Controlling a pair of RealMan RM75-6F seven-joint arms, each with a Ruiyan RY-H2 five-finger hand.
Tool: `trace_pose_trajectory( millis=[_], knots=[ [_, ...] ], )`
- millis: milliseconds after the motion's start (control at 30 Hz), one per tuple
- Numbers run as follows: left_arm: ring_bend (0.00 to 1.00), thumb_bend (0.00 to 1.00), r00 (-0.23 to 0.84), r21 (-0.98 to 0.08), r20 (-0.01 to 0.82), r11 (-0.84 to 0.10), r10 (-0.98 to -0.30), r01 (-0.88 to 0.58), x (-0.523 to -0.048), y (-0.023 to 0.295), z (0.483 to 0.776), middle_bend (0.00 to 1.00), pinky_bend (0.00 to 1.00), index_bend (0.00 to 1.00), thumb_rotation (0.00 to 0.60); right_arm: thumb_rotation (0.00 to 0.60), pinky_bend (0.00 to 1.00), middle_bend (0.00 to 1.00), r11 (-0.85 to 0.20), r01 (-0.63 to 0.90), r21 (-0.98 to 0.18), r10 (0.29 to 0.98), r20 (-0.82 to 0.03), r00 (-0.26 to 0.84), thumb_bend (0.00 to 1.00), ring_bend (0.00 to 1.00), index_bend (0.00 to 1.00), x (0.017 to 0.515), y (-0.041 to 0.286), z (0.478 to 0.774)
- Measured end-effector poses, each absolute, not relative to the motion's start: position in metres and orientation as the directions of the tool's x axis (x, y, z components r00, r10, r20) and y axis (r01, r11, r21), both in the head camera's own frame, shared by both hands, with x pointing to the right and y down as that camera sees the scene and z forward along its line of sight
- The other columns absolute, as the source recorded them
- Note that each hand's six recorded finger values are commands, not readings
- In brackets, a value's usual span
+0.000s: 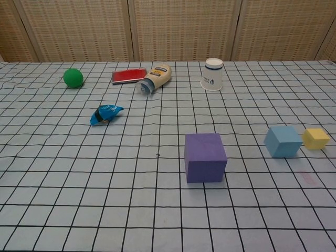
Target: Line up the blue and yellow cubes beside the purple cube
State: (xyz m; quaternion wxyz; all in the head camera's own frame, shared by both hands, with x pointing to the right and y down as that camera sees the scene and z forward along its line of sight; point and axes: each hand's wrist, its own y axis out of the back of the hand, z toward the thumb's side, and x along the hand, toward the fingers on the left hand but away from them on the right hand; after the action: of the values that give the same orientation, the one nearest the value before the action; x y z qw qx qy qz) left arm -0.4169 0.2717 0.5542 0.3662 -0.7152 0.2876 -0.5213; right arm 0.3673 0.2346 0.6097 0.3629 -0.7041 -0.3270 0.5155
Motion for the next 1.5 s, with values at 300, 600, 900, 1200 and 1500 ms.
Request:
trace_pose_trajectory(
  millis=[300,600,900,1200,1500],
  knots=[
    [0.22,0.43,0.294,-0.821,0.526,-0.566,-0.798,-0.069,-0.417,0.270,0.547,0.27,0.33,0.22,0.600,0.600,0.79,0.62,-0.465,0.035,-0.885,0.849,-0.434,0.302,0.23,0.66,0.40,0.345,0.208,0.610],
    [0.22,0.43,0.298,-0.804,0.549,-0.591,-0.781,-0.067,-0.416,0.272,0.552,0.27,0.33,0.22,0.600,0.600,0.92,0.76,-0.551,-0.047,-0.833,0.779,-0.534,0.329,0.13,0.79,0.29,0.311,0.181,0.636],
    [0.22,0.43,0.292,-0.801,0.553,-0.594,-0.781,-0.071,-0.417,0.271,0.553,0.28,0.33,0.23,0.600,0.600,0.94,0.77,-0.652,-0.088,-0.753,0.711,-0.647,0.274,0.09,0.80,0.19,0.289,0.159,0.660],
    [0.22,0.43,0.294,-0.800,0.553,-0.596,-0.779,-0.073,-0.417,0.272,0.553,0.29,0.33,0.23,0.600,0.600,0.97,0.80,-0.735,-0.046,-0.676,0.646,-0.720,0.252,0.09,0.83,0.25,0.270,0.154,0.680],
    [0.23,0.43,0.294,-0.796,0.557,-0.600,-0.777,-0.078,-0.417,0.272,0.554,0.29,0.33,0.24,0.600,0.600,0.97,0.80,-0.731,-0.065,-0.680,0.658,-0.726,0.198,0.09,0.84,0.29,0.275,0.144,0.696]
  ],
)
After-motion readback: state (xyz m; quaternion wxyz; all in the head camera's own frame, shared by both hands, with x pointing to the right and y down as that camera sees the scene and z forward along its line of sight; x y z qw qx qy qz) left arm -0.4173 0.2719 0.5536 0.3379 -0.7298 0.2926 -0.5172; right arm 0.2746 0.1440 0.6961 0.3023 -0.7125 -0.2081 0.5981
